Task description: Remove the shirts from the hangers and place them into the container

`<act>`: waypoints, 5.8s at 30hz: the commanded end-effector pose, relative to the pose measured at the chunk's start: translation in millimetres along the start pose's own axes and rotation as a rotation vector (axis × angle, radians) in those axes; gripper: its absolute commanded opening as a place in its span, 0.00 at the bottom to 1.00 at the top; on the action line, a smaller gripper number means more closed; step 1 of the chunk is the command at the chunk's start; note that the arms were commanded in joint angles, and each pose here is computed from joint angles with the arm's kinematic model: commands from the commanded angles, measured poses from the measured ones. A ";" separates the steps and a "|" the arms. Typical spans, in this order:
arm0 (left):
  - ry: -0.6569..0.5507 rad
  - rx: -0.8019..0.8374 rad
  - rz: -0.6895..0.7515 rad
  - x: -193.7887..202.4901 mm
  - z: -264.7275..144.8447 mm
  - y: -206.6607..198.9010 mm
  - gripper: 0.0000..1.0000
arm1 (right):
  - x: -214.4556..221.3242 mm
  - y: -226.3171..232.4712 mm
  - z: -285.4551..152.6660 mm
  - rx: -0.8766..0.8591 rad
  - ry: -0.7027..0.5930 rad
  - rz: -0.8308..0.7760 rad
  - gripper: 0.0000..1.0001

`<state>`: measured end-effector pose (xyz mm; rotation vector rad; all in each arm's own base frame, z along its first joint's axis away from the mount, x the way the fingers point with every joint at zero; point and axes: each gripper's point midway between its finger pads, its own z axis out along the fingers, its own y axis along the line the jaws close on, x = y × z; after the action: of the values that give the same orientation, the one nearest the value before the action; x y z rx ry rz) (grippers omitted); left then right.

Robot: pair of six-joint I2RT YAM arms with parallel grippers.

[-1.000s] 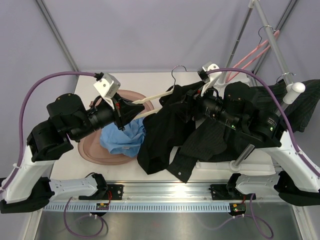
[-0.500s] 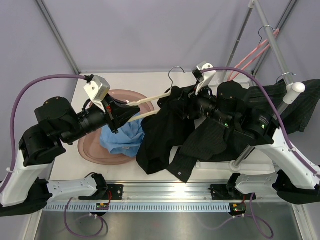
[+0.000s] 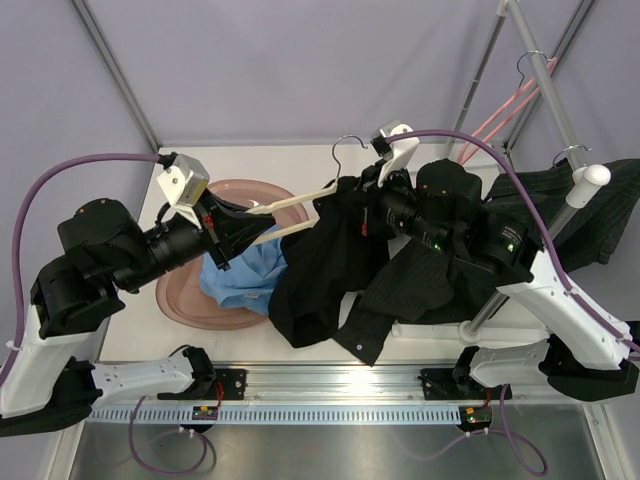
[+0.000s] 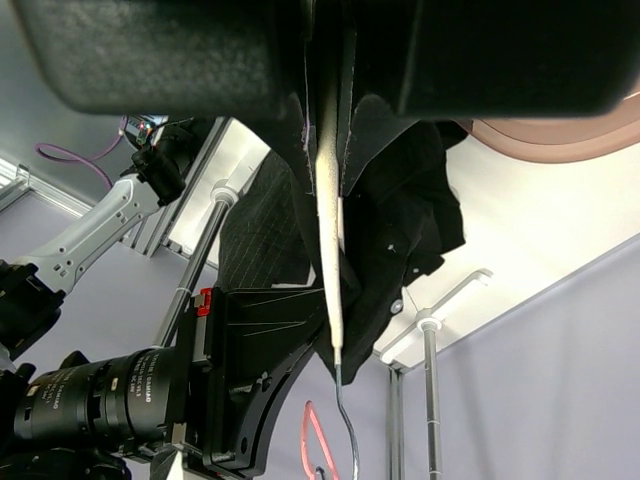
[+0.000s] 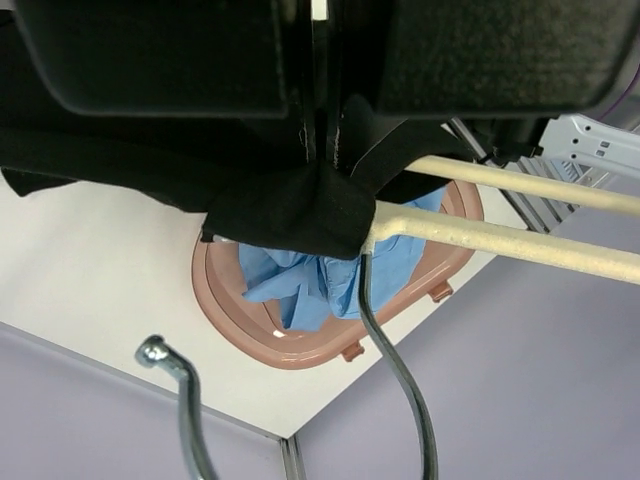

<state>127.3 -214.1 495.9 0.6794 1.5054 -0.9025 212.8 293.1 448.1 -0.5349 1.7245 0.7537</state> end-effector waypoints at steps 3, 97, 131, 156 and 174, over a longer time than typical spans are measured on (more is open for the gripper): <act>-0.141 0.030 0.010 -36.2 -29.4 -6.6 0.00 | -20.8 -25.6 -19.7 0.161 -0.079 -0.001 0.00; -0.496 0.192 0.132 -27.0 396.8 72.4 0.12 | 221.3 -29.0 -56.0 0.231 0.364 0.060 0.00; -0.030 -0.304 0.026 -8.8 114.7 111.7 0.52 | 150.8 12.6 -40.6 0.038 0.203 0.020 0.00; -0.010 0.257 -0.159 84.1 -10.9 -15.7 0.52 | -2.7 68.6 14.8 -0.084 0.039 -0.051 0.00; -0.045 0.124 -0.027 51.5 8.1 5.2 0.50 | -10.5 62.3 -7.6 -0.109 0.046 -0.081 0.00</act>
<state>131.0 -241.3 391.0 0.7611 1.5889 -1.1126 171.9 341.6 448.9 -0.7058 1.7714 0.7497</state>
